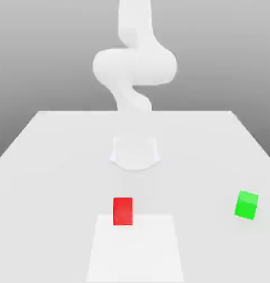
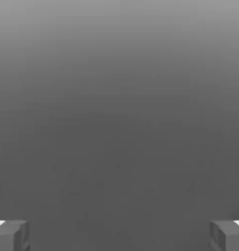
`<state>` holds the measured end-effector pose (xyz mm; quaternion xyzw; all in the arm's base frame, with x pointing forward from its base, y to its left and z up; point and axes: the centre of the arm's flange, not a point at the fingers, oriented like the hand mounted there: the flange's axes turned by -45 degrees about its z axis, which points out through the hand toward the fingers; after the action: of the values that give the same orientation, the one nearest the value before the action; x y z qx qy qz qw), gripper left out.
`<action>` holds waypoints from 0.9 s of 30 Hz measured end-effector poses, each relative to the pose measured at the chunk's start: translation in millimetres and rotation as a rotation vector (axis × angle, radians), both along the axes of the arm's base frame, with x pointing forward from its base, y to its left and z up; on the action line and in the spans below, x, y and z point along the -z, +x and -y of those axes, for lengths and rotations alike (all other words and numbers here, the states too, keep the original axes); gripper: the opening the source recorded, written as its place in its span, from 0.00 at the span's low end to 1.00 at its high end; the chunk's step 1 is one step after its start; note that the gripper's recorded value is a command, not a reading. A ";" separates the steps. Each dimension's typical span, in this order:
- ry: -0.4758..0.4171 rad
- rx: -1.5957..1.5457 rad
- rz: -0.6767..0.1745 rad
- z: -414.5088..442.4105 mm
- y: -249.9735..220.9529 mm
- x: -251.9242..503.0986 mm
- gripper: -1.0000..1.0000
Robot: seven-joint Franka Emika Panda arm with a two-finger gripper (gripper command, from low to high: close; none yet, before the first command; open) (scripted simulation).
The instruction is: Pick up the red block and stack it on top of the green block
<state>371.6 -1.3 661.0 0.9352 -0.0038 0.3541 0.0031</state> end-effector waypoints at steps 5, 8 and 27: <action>-0.021 -0.003 -0.184 7.2 35.7 124.4 0.50; -0.026 -0.005 -0.295 13.2 38.7 199.5 0.50; -0.001 -0.025 -0.724 29.5 -54.8 515.5 0.00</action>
<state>316.8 -30.8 145.4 1.0000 0.0092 0.0001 0.0004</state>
